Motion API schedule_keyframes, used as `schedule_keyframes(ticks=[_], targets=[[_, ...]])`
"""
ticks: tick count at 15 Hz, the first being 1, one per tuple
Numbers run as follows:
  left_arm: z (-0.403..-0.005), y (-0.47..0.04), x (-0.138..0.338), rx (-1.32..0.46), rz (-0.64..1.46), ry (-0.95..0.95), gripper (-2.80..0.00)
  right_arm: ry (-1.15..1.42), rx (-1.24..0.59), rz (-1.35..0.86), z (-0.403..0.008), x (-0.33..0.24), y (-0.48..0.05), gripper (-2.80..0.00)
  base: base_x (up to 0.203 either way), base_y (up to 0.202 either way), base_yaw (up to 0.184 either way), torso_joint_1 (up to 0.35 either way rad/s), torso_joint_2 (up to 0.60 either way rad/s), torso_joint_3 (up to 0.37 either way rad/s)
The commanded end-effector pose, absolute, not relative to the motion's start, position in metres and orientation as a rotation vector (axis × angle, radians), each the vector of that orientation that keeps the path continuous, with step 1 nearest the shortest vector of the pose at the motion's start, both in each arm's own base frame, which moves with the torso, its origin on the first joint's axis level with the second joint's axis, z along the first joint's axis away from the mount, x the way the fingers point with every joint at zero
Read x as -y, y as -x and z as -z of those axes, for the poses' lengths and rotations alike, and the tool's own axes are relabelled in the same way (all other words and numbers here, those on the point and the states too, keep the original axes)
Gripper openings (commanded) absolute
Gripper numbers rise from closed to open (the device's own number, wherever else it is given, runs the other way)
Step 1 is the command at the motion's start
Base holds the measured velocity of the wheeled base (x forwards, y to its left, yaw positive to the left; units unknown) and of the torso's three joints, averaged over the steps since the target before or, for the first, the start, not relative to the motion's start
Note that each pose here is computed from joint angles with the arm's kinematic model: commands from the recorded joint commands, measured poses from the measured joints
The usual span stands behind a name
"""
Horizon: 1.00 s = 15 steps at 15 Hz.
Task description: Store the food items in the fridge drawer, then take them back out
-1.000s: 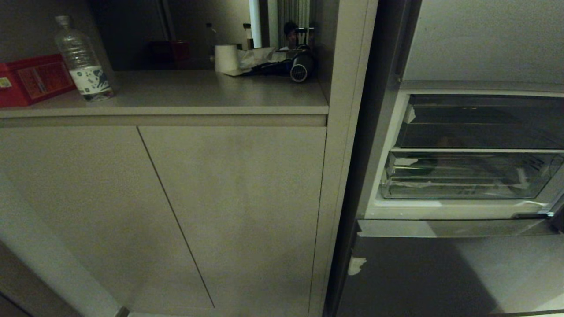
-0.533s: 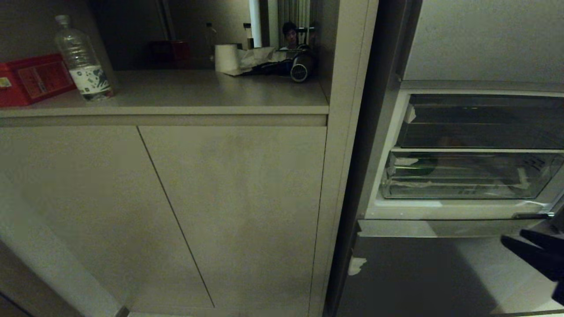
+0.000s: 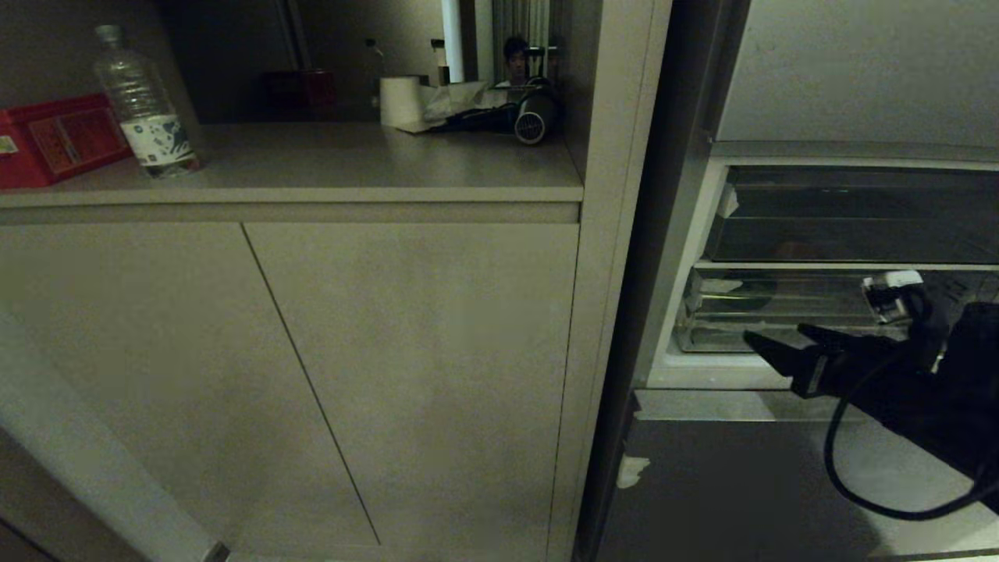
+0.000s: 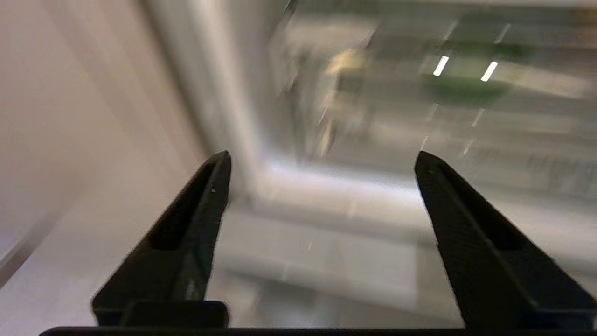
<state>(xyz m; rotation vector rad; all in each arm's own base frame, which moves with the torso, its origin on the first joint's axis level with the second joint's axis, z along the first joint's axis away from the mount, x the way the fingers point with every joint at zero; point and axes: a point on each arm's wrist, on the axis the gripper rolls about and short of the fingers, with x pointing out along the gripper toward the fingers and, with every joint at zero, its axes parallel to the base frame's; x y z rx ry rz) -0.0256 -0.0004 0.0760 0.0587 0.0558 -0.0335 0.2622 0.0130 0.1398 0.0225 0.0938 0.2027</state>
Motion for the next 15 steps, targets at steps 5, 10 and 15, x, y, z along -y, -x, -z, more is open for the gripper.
schedule_keyframes(ticks=[5,10,15], targets=[[-0.076,0.026,0.000,-0.057,0.034,-0.059,-2.80,-0.016,-0.018,-0.180,-0.110,-0.023,-0.305,0.00,0.000,0.000,0.000,0.000,0.00,0.000],[-0.076,0.026,0.000,-0.057,0.034,-0.059,-2.80,-0.015,-0.017,-0.199,-0.103,-0.036,-0.319,0.00,0.000,0.000,0.000,0.000,0.00,0.000],[-0.076,0.026,0.000,-0.057,0.034,-0.059,-2.80,-0.008,0.040,-0.125,-0.102,-0.038,-0.336,0.00,0.000,0.000,0.000,0.000,0.00,0.000]])
